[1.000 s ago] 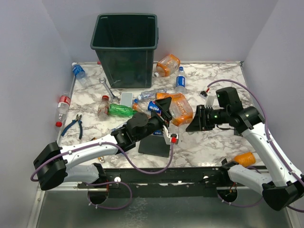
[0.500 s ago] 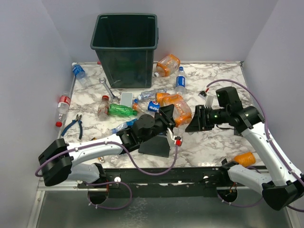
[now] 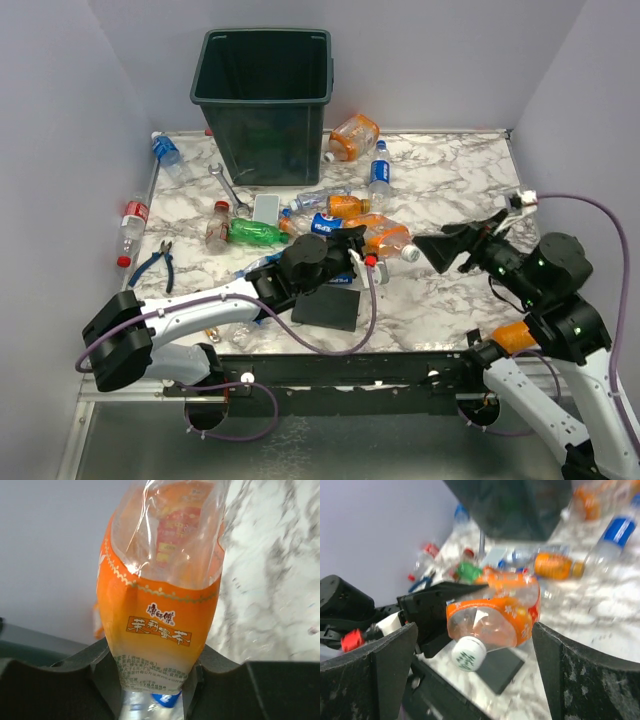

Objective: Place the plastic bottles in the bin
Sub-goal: Pick up the plastic bottle at the center of the board.

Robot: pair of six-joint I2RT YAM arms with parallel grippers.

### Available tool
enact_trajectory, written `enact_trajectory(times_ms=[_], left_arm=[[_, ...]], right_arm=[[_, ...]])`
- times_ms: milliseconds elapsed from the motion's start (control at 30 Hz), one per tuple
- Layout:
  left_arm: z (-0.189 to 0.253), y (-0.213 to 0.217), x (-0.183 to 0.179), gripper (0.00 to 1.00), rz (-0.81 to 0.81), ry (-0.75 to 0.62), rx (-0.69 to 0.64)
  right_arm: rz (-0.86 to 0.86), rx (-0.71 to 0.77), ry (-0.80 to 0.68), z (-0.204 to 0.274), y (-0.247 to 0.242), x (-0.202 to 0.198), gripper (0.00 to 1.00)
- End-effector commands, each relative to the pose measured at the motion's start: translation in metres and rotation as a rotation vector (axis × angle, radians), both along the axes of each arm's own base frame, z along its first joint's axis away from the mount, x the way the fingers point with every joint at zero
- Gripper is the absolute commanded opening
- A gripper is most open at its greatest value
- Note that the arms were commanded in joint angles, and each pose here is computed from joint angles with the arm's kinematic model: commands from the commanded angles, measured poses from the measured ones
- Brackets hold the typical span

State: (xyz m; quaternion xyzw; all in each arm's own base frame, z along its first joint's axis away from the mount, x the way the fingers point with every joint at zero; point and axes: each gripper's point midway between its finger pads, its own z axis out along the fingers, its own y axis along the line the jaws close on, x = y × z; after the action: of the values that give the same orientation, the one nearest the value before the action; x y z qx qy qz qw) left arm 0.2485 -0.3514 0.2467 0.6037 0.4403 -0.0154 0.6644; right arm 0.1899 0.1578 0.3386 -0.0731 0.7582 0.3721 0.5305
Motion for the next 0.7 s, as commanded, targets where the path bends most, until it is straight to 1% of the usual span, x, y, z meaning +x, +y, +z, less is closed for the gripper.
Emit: enact_trajectory(times_ms=[0,67,100,133,233,300,433,533,667], left_arm=[[0.021,-0.019,-0.023,0.23,-0.13,0.448,-0.29],[0.033,-0.021,-0.03,0.22,-0.203,0.608,-0.392],[0.042,-0.017,-0.028,0.21,-0.227,0.636,-0.427],[0.051,-0.012,-0.024,0.2,-0.233,0.707,-0.488],[0.079,0.002,-0.016,0.21,-0.282,0.8,-0.627],[0.095,0.005,-0.021,0.21,-0.354,0.864,-0.68],[0.112,-0.004,-0.045,0.22,-0.515,1.006,-0.654],[0.122,-0.007,-0.062,0.23,-0.617,1.087,-0.625],[0.123,-0.007,-0.072,0.23,-0.667,1.141,-0.598]], right_arm=[[-0.13,0.021,-0.215,0.025,-0.019,0.018,1.0],[-0.097,0.021,-0.23,0.013,-0.014,0.017,1.0],[-0.082,0.023,-0.237,0.008,-0.011,0.015,1.0],[-0.062,0.024,-0.239,0.0,-0.009,0.013,1.0],[0.012,0.047,-0.263,-0.012,0.001,0.004,1.0],[0.08,0.066,-0.281,-0.014,0.011,-0.002,1.0],[0.205,0.092,-0.33,-0.009,0.029,-0.009,1.0],[0.244,0.092,-0.384,0.002,0.035,-0.008,1.0],[0.264,0.091,-0.425,0.014,0.039,-0.005,1.0]])
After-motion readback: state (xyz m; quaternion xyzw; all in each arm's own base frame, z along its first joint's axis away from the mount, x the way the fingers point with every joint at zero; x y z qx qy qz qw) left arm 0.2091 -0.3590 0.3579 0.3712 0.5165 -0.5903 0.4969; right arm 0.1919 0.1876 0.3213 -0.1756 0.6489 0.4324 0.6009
